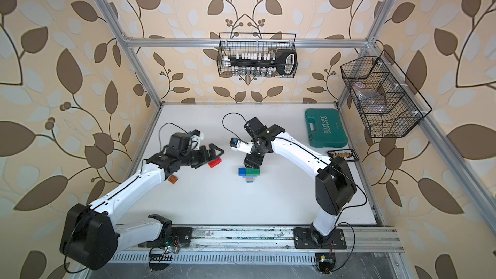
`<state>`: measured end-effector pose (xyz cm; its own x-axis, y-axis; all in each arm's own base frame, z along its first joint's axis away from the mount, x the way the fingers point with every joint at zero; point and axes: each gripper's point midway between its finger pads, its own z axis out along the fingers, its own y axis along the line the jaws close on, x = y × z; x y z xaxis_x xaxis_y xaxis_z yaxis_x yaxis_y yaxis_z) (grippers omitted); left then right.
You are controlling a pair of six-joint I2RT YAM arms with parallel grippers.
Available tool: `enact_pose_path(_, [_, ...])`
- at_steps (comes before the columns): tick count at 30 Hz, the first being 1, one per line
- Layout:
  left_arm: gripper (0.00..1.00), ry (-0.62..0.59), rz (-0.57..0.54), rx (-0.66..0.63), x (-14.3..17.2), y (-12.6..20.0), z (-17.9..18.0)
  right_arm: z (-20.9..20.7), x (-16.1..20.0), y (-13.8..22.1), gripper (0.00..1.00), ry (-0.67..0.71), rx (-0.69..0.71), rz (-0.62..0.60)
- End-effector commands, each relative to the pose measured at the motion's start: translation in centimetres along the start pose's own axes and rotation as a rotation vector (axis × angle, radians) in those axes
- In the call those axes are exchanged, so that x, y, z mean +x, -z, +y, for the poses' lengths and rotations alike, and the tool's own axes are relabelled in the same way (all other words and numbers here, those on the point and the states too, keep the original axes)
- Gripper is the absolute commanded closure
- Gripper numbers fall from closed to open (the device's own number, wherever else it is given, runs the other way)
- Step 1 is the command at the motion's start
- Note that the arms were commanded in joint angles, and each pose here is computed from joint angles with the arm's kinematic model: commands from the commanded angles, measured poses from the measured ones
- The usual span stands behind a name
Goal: Assemble a spoon with lego
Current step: Assemble the lego brick with the lego brick, then pick up the lego brick from the center of the board.
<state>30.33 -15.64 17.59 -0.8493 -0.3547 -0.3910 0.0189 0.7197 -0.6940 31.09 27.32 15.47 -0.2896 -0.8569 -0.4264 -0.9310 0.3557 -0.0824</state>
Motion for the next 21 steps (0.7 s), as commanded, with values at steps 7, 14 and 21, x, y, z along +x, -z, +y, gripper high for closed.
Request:
enact_pose_path(7, [0.01, 0.143, -0.136, -0.040, -7.7, 7.0, 5.4, 0.7, -8.1, -4.1, 0.24, 0.109, 0.030, -0.060])
enact_pose_path(14, [0.01, 0.166, -0.139, -0.030, -7.8, 6.0, 7.4, 2.1, -11.6, -11.3, 0.24, 0.176, -0.017, -0.076])
enact_pose_path(21, [0.01, 0.185, -0.116, -0.034, -6.4, 5.3, 9.0, 3.7, -11.7, -16.0, 0.24, 0.302, -0.054, -0.005])
